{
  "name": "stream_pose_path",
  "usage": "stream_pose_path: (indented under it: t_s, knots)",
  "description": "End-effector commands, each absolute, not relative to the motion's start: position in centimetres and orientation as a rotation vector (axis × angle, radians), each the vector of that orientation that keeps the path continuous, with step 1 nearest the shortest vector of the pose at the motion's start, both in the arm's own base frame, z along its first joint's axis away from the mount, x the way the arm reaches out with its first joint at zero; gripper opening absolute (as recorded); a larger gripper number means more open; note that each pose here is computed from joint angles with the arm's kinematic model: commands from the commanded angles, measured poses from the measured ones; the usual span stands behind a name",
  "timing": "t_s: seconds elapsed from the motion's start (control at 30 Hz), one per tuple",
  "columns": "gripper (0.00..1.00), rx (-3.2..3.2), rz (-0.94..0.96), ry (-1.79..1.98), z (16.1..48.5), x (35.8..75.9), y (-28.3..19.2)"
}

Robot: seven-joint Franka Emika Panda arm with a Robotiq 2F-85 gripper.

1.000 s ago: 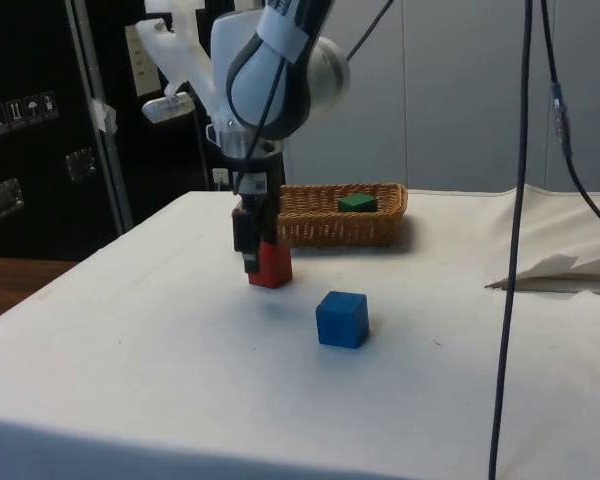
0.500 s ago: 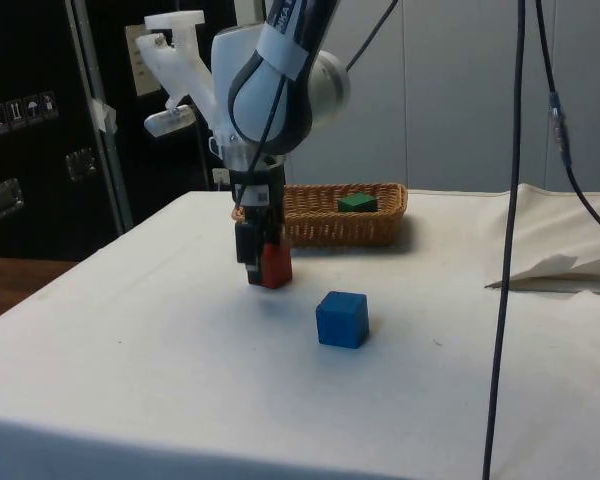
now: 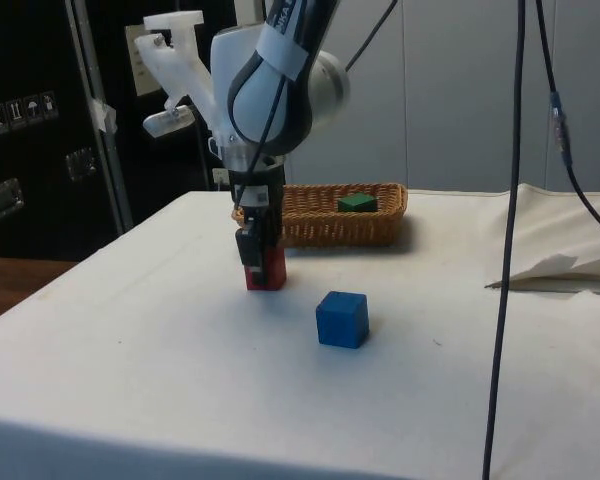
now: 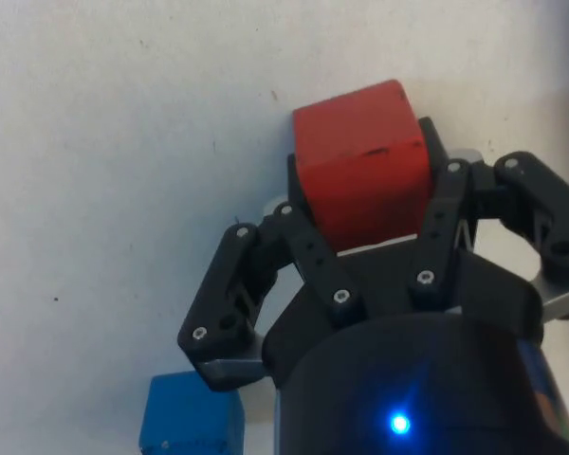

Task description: Pick up exactly two blocks and place them into the basket.

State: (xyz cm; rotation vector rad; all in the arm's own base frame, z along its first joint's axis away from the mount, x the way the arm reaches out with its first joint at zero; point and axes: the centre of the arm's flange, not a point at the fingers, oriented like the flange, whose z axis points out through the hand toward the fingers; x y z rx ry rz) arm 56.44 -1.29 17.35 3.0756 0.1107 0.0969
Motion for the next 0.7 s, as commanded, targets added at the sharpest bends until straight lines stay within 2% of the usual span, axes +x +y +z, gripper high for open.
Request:
stream_pose_path:
  t_s: [0.0, 0.1, 0.33, 0.37, 0.67]
  knots:
    - [0.00, 3.070, 0.101, 0.107, 17.2, 56.4, -1.2]
    - [0.00, 3.071, 0.101, 0.106, 17.3, 56.4, -1.2]
    - [0.00, 3.086, 0.112, 0.080, 19.9, 56.2, -1.2]
    - [0.00, 3.095, 0.117, 0.089, 19.4, 56.3, -1.0]
    - [0.00, 3.108, 0.147, 0.083, 22.8, 56.4, -1.0]
